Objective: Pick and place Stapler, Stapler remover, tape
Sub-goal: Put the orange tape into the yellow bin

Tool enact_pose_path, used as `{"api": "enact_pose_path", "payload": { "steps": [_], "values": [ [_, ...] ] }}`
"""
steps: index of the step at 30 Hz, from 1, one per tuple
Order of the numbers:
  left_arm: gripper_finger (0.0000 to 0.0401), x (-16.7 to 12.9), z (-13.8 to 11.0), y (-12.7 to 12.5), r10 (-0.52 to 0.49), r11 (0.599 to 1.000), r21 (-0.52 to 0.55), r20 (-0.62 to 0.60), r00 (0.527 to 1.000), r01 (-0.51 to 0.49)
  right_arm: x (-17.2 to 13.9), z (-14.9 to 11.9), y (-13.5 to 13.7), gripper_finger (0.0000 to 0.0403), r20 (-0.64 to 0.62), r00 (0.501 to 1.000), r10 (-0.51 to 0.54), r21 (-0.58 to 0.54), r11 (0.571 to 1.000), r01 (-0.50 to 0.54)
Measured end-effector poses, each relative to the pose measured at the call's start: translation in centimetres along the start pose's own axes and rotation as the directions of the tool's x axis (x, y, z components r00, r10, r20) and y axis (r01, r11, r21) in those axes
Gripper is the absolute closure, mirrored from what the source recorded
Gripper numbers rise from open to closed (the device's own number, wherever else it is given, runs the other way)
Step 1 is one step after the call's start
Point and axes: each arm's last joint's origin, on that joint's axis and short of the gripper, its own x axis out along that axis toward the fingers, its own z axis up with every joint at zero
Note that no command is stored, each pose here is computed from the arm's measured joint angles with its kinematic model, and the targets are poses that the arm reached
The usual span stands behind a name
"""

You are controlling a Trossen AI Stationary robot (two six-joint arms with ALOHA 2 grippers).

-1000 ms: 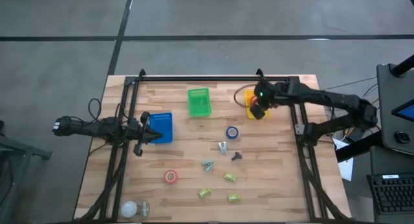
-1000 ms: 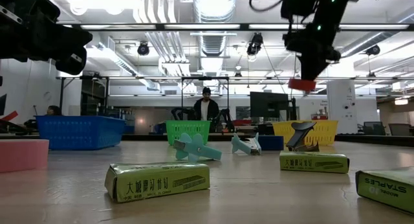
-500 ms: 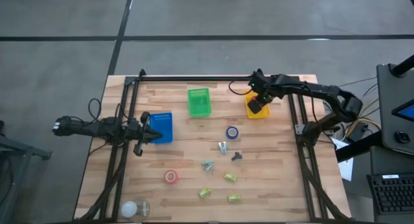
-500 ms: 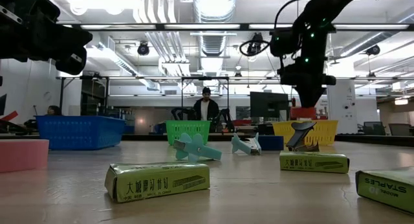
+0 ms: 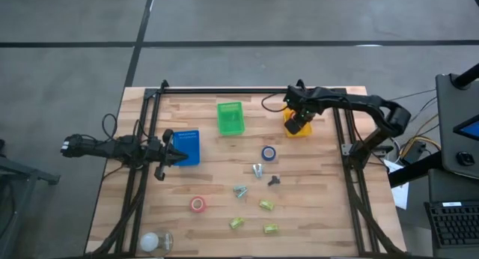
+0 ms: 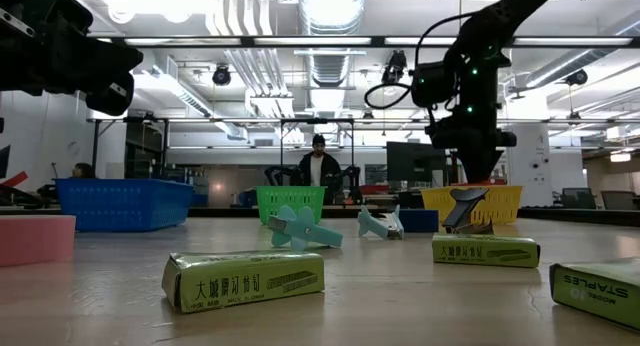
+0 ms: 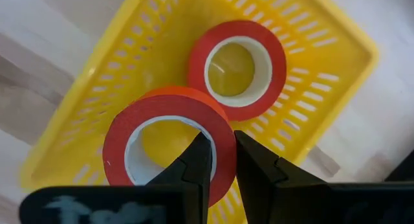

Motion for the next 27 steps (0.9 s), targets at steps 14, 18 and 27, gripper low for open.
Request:
{"api": "enact_pose_path", "payload": {
  "steps": [14,18,27],
  "values": [
    [0.0375,0.0,0.0,0.0,0.0,1.0,0.0,0.0,1.0,0.0,1.9,0.2,0.7,0.0349,-0.074,0.997,0.036,-0.043,0.998,-0.04],
    [0.0375,0.0,0.0,0.0,0.0,1.0,0.0,0.0,1.0,0.0,2.5,0.4,0.9,0.0349,-0.078,0.996,0.035,-0.047,0.998,-0.038],
    [0.0375,0.0,0.0,0.0,0.0,1.0,0.0,0.0,1.0,0.0,2.7,0.4,1.0,0.0315,-0.081,0.996,0.03,-0.067,0.997,-0.036]
  ]
}}
